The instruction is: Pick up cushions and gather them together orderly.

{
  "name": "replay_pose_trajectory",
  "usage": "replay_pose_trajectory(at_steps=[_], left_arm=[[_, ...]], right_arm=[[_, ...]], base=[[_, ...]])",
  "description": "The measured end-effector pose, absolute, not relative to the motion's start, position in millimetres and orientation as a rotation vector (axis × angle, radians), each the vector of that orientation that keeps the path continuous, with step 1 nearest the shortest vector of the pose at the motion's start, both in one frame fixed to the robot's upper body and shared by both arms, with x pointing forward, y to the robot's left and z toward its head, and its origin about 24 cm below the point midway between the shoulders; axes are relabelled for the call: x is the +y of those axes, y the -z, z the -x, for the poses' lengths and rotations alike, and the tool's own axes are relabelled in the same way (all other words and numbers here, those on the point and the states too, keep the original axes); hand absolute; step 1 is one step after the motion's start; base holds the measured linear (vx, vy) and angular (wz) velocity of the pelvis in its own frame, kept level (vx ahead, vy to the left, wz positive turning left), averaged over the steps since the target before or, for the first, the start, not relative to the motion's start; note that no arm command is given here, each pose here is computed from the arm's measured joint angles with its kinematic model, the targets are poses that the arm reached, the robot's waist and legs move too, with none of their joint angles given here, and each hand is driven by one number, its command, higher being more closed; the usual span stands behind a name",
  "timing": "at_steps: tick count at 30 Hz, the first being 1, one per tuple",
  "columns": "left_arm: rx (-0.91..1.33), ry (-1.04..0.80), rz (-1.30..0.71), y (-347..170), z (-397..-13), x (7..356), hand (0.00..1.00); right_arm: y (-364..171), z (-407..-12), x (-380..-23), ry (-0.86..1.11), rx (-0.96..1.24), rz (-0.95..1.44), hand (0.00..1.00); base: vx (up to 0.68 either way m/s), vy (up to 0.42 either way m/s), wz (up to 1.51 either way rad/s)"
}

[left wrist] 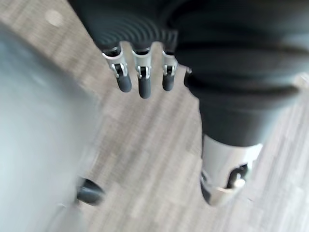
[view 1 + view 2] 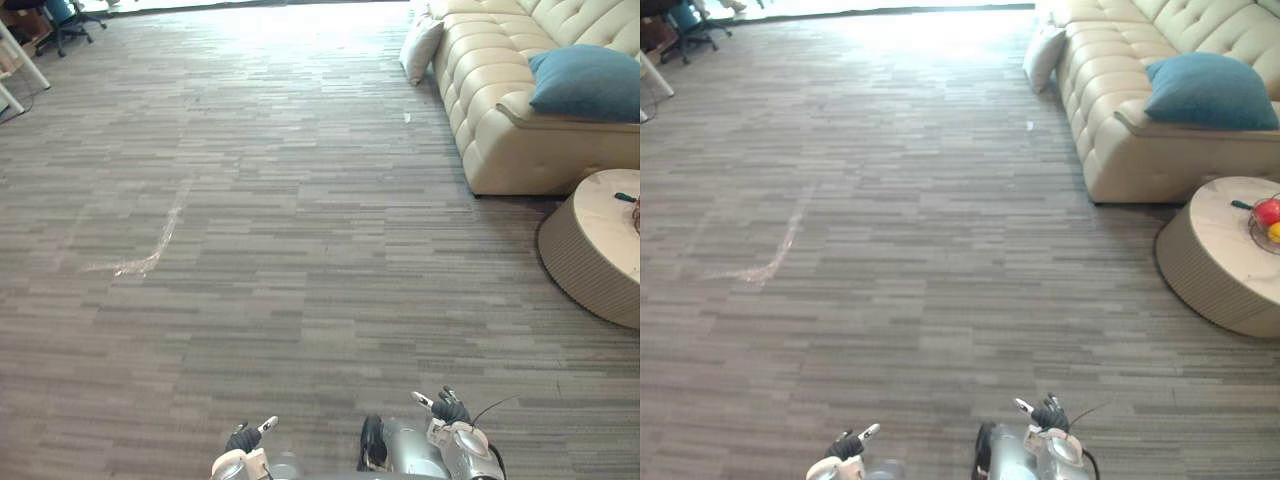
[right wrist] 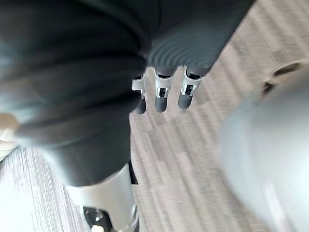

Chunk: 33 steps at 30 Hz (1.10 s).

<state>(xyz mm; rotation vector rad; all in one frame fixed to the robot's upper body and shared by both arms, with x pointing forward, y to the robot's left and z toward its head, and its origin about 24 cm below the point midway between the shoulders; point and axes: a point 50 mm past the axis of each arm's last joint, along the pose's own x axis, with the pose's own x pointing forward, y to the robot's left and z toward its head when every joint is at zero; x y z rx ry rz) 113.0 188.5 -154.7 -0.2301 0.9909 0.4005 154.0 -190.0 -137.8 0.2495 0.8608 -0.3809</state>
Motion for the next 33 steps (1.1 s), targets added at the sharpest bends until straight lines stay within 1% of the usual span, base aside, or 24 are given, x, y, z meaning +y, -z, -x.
replay_pose_trajectory(at_steps=[1, 4, 7, 9, 15, 18, 22, 25, 27, 30, 33], left_arm=[[0.975, -0.403, 0.215, 152.7, -115.4, 193.4, 0.00], [0.935, -0.394, 0.218, 148.3, -125.0, 192.8, 0.00], [0.932, -0.422, 0.240, 148.8, -121.4, 194.2, 0.00], [0.928, -0.424, 0.216, 147.6, -122.7, 202.1, 0.00], [0.976, -0.422, 0.182, 150.9, -117.6, 205.7, 0.00], [1.008, -0.414, 0.182, 154.0, -112.8, 201.0, 0.00], [1.024, -0.391, 0.165, 155.3, -113.3, 198.9, 0.00], [1.059, -0.386, 0.166, 158.9, -104.9, 195.3, 0.00], [1.055, -0.388, 0.212, 159.9, -105.1, 184.1, 0.00], [1.049, -0.419, 0.248, 159.8, -105.8, 183.0, 0.00], [1.010, -0.442, 0.245, 155.7, -109.5, 191.9, 0.00]], right_arm=[[141.2, -151.3, -180.7, 0.362, 0.887, -0.263, 0.00], [144.3, -149.5, -173.2, 0.348, 0.914, -0.274, 0.00], [149.1, -141.0, -169.8, 0.329, 0.956, -0.258, 0.00], [149.0, -143.8, -160.7, 0.291, 0.961, -0.255, 0.00], [149.0, -140.2, -161.6, 0.294, 0.956, -0.249, 0.00], [145.4, -144.0, -167.5, 0.290, 0.924, -0.220, 0.00], [141.2, -153.4, -172.5, 0.289, 0.890, -0.201, 0.00], [140.4, -154.1, -179.9, 0.313, 0.884, -0.202, 0.00], [139.8, -153.9, -187.3, 0.326, 0.883, -0.189, 0.00], [137.1, -157.7, -191.1, 0.332, 0.868, -0.180, 0.00], [140.5, -155.1, -176.0, 0.307, 0.896, -0.208, 0.00]], base=[[0.55, -0.060, -0.06], [0.54, 0.050, -0.28], [0.60, 0.218, -0.41], [0.62, 0.241, -0.26], [0.51, 0.214, -0.21], [0.47, 0.064, 0.00], [0.50, -0.038, 0.27], [0.71, -0.164, 0.59], [0.61, -0.140, 0.25], [0.73, -0.192, 0.03], [0.65, -0.063, -0.12]])
